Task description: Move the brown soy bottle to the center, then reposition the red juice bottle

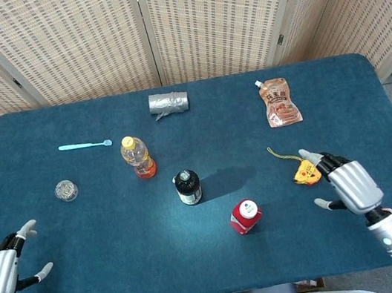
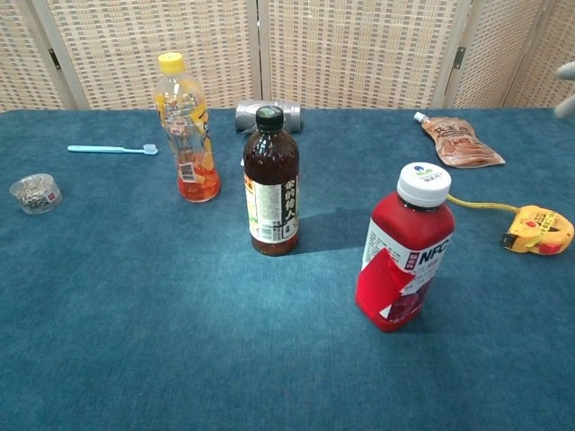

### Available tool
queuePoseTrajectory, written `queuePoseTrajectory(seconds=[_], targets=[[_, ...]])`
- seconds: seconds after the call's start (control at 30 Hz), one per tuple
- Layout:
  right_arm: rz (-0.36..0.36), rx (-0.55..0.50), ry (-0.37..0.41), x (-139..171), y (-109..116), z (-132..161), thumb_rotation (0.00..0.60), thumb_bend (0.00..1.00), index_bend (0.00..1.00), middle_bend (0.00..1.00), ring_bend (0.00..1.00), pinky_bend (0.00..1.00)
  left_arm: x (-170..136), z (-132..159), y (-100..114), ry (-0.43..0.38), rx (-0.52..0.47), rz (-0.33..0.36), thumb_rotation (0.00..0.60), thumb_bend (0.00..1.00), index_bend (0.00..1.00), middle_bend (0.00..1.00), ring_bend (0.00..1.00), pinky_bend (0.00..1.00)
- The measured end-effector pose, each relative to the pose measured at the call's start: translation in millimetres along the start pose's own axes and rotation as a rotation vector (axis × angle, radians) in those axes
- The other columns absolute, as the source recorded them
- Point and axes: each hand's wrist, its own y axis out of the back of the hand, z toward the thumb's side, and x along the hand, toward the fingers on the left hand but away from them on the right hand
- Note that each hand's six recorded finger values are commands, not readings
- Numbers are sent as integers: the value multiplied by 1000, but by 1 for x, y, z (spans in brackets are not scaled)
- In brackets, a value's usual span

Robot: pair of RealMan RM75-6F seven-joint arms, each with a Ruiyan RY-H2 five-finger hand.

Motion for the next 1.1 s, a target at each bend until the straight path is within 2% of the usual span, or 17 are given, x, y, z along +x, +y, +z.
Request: queuePoseTrajectory(seconds=[0.23, 0.43, 0.53, 0.73, 0.9, 1.1], targets=[[-53, 9, -160, 40, 18, -32, 600, 0, 86, 242, 205, 424, -1, 1, 5, -15, -10, 12, 600, 140, 161, 306, 247, 457], [-105, 50, -293, 65, 24, -55, 600, 0, 109, 250, 206, 424, -4, 3, 7, -30, -6, 17, 600, 140, 169, 306, 247, 457], [-121, 40, -331, 71, 22, -63, 600, 0, 118, 252, 206, 424, -6, 3, 8, -32, -5, 19, 600, 140, 173, 306, 247, 457], [-133, 22, -375, 79, 17, -77, 600, 0, 120, 253, 207, 424, -8, -1, 7, -26, -1, 14, 600, 140, 181, 306, 247, 458], [-160, 14, -363, 80, 22, -77, 600, 0, 120, 254, 207, 424, -8, -1, 8, -32, 7, 15, 600, 140, 183, 305, 247, 457], [-145, -1, -367, 81, 20, -82, 600, 0, 120, 255, 207, 424, -6, -1, 8, -33, 4, 16, 600, 140, 185, 306, 247, 457]])
